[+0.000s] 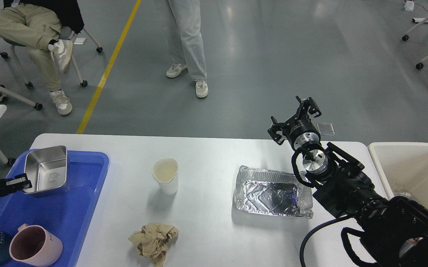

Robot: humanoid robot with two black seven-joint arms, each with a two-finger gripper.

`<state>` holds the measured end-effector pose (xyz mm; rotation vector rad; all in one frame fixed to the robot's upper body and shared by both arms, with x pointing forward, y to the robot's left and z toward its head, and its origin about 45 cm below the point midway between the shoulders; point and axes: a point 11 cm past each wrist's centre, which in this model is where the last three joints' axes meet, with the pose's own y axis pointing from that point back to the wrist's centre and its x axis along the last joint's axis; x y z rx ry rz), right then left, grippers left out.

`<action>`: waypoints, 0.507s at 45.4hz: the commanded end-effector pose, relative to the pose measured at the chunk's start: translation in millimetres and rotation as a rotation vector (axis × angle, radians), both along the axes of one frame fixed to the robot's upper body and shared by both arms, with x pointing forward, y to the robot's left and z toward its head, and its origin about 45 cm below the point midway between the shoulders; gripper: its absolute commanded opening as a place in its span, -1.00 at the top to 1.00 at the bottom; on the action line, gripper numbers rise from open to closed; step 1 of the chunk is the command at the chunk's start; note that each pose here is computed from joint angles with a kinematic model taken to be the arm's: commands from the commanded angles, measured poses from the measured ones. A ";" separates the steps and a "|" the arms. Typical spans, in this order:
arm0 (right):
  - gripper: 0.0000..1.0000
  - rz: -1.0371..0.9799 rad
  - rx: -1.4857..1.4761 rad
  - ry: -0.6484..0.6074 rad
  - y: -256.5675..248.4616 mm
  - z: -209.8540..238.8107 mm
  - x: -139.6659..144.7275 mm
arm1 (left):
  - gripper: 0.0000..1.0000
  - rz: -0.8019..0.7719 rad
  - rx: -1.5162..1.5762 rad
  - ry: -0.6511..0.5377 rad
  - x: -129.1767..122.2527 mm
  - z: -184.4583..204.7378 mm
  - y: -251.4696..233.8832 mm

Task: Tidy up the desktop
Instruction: 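Lift the steel tin box and place it into the blue tray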

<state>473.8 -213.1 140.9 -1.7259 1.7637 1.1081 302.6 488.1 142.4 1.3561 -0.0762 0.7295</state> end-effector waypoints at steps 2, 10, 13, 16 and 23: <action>-1.00 0.001 -0.001 0.001 0.2 -0.3 -0.2 | 0.97 0.005 -0.012 0.022 -2.4 -17.9 -6.6; -1.00 0.001 0.000 0.001 0.1 -0.9 -0.6 | 0.90 0.011 -0.022 0.027 -2.8 -35.3 -12.6; -1.00 0.000 0.001 0.001 0.0 -0.8 -0.5 | 0.82 0.005 -0.036 0.025 -2.2 -38.7 -16.5; -1.00 0.003 0.003 -0.001 1.4 0.1 -0.1 | 0.76 0.006 -0.041 0.022 -1.3 -38.5 -17.5; -1.00 0.003 0.003 -0.003 1.6 0.9 0.3 | 0.63 0.019 -0.054 0.018 -0.6 -38.0 -18.1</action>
